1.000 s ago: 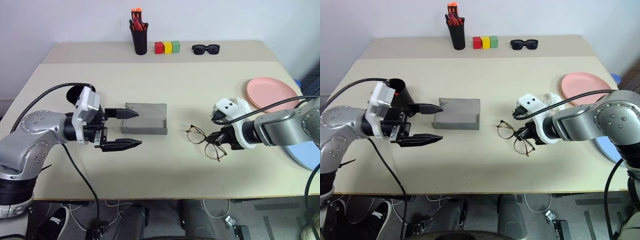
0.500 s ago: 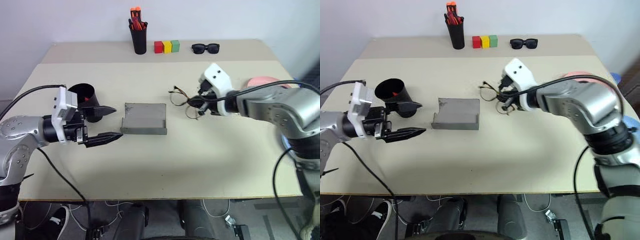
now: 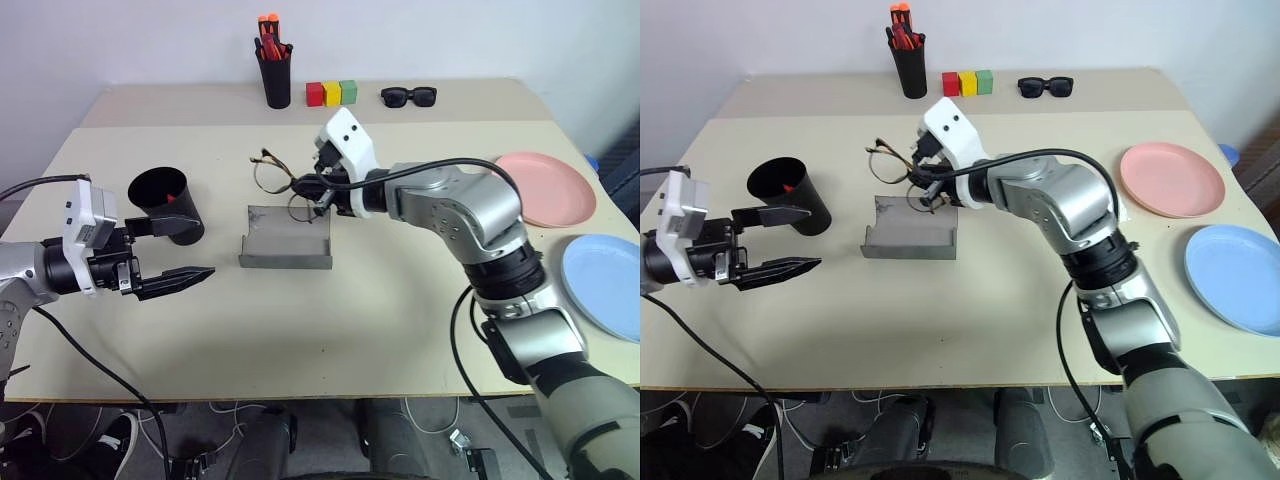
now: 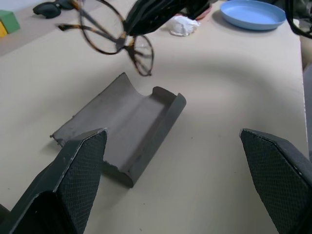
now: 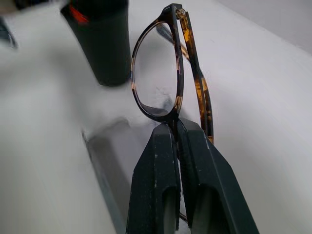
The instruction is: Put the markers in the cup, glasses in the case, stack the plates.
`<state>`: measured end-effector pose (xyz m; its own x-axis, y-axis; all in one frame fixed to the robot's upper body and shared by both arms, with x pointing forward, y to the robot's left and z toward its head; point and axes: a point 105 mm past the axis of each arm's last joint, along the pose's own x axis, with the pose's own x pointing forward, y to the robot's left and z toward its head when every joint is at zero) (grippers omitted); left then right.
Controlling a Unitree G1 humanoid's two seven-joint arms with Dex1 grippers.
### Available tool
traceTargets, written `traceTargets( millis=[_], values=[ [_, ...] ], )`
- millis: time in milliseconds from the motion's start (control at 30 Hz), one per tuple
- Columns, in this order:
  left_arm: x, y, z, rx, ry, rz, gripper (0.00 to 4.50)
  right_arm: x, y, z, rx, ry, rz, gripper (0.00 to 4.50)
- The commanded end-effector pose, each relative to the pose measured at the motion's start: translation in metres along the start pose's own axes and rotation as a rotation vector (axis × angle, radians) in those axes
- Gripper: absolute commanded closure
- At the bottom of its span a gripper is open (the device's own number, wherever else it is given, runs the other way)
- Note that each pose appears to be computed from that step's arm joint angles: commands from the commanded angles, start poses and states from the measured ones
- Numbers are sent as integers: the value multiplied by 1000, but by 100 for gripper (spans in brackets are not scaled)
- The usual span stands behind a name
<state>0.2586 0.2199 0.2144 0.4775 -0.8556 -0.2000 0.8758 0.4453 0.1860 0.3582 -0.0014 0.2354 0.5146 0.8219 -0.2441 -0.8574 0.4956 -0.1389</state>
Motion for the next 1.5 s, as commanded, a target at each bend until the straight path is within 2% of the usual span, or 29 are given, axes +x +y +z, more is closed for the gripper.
traceTargets(
  millis=[33, 267, 400, 600, 967, 1500],
  values=[
    [-4, 2, 10, 49, -20, 30, 0, 11, 8, 18, 6, -83, 37, 446],
    [1, 0, 14, 55, -29, 21, 0, 29, 12, -18, -49, 19, 74, 446],
    [3, -2, 15, 54, -33, 19, 0, 25, 10, -39, -62, 89, 89, 446],
    [7, -2, 16, 55, -36, 12, 0, 14, 6, -53, -83, 158, 116, 446],
    [10, -2, 21, 61, -39, 4, 0, 7, 15, -70, -109, 233, 196, 446],
    [14, -3, 23, 59, -44, 10, 0, 20, 20, -71, -99, 223, 200, 446]
  ],
)
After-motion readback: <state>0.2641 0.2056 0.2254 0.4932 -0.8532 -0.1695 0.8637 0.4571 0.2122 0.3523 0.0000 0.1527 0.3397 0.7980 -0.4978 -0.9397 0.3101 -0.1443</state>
